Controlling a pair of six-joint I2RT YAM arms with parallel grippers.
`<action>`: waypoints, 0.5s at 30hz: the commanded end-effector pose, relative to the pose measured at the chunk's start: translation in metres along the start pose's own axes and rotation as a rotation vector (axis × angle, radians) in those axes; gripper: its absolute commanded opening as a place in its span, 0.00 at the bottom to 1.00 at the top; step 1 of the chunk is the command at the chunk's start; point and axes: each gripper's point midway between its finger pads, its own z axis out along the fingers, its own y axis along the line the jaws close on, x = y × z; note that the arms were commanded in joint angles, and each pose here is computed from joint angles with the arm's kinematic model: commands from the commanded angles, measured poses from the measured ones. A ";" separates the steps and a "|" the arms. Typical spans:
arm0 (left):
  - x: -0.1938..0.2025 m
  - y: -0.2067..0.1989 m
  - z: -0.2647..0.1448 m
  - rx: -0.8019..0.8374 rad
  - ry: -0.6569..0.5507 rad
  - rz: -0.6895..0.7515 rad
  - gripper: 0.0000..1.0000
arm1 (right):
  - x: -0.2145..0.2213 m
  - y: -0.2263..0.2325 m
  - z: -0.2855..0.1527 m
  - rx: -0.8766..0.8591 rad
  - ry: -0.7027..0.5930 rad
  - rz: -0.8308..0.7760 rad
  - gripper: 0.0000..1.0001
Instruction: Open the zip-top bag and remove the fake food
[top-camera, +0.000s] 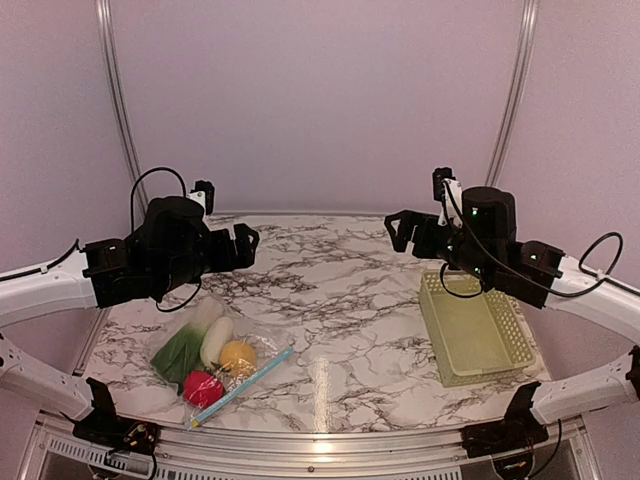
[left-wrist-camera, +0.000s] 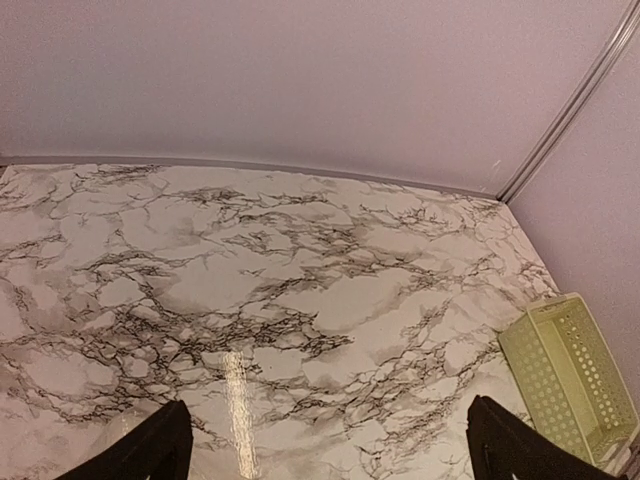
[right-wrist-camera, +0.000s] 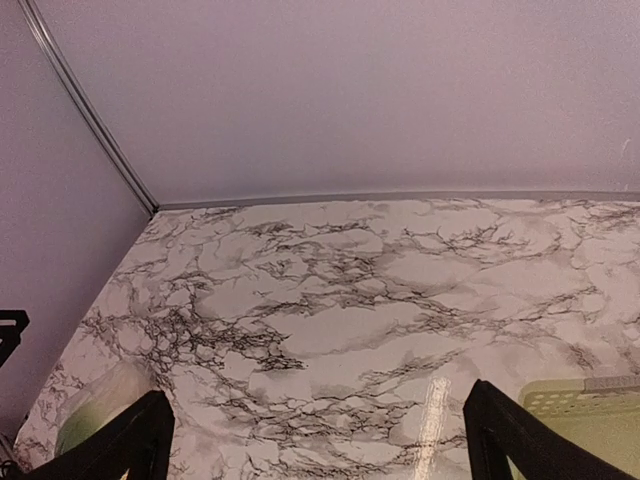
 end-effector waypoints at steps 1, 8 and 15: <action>-0.005 0.018 0.007 -0.074 -0.018 0.054 0.99 | -0.001 -0.005 -0.001 0.047 0.016 -0.012 0.99; 0.022 0.078 -0.001 -0.223 0.063 -0.031 0.99 | 0.017 0.001 0.007 0.005 0.073 -0.006 0.99; 0.077 0.164 -0.029 -0.483 0.202 -0.165 0.99 | 0.054 0.013 0.028 -0.058 0.183 0.012 0.99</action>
